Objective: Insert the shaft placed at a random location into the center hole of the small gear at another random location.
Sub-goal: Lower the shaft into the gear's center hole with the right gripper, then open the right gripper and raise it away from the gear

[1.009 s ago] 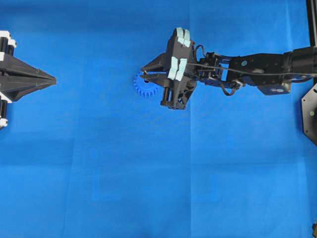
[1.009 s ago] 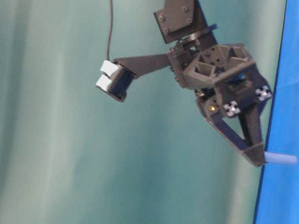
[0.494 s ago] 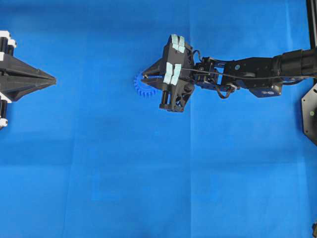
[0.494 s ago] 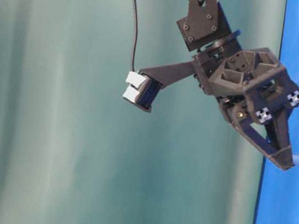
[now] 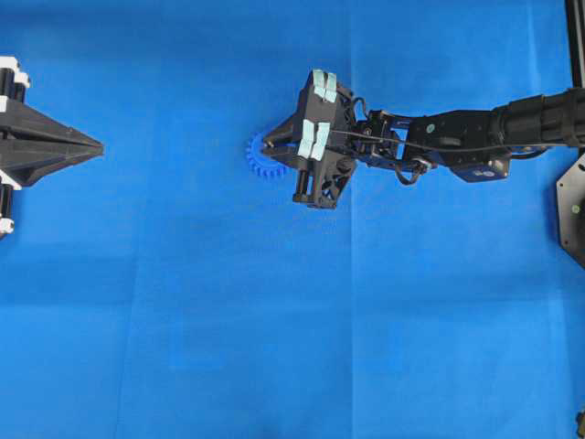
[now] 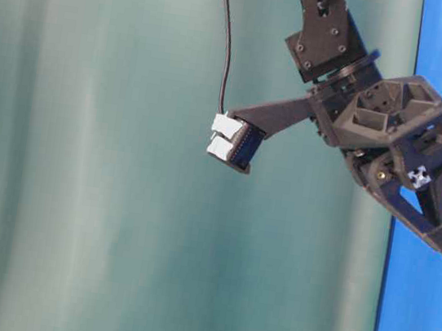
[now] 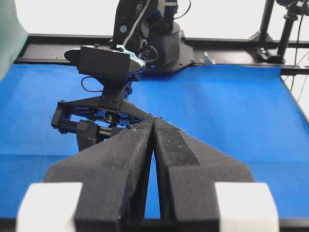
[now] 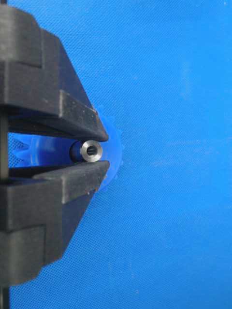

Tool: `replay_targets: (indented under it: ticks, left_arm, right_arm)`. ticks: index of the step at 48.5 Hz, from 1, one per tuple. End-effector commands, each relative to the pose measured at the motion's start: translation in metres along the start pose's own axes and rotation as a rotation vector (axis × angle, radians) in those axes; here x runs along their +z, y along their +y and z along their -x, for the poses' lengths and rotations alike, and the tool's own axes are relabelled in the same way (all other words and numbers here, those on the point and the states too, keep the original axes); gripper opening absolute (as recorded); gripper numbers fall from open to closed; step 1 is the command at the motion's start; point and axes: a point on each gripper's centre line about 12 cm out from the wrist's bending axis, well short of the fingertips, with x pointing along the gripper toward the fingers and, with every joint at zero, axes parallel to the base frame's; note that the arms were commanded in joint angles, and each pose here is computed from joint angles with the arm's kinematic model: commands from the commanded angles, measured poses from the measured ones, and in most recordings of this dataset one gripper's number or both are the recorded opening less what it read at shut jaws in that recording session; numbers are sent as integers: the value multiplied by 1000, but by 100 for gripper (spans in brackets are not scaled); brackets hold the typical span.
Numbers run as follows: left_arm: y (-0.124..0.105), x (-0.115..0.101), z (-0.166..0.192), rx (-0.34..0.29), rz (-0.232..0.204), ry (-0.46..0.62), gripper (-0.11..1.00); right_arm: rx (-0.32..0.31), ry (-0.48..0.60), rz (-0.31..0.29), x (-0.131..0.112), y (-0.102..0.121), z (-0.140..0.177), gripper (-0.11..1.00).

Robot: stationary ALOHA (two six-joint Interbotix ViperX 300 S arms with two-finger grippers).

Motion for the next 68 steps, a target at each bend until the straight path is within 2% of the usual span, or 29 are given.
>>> replay_targets:
  ticks: [1, 16, 20, 25, 35, 37, 53, 68]
  left_arm:
    - [0, 4, -2, 1, 0, -14, 0]
    - [0, 4, -2, 1, 1, -14, 0]
    - [0, 4, -2, 1, 1, -12, 0]
    - [0, 4, -2, 1, 1, -12, 0]
    - [0, 4, -2, 0, 2, -11, 0]
    - [0, 3, -1, 1, 1, -9, 0]
    - [0, 4, -2, 1, 1, -11, 0]
    - [0, 4, -1, 1, 17, -11, 0]
  right_arm:
    - [6, -33, 0, 11, 3, 2, 4]
    - [6, -21, 0, 10, 3, 2, 5]
    - [6, -19, -3, 10, 3, 2, 11]
    - [5, -23, -5, 11, 2, 2, 30]
    - [6, -38, -8, 16, 3, 2, 83]
    - [7, -41, -8, 17, 3, 3, 88]
    - [19, -73, -9, 34, 7, 23, 85]
    - [47, -132, -5, 61, 16, 50, 84]
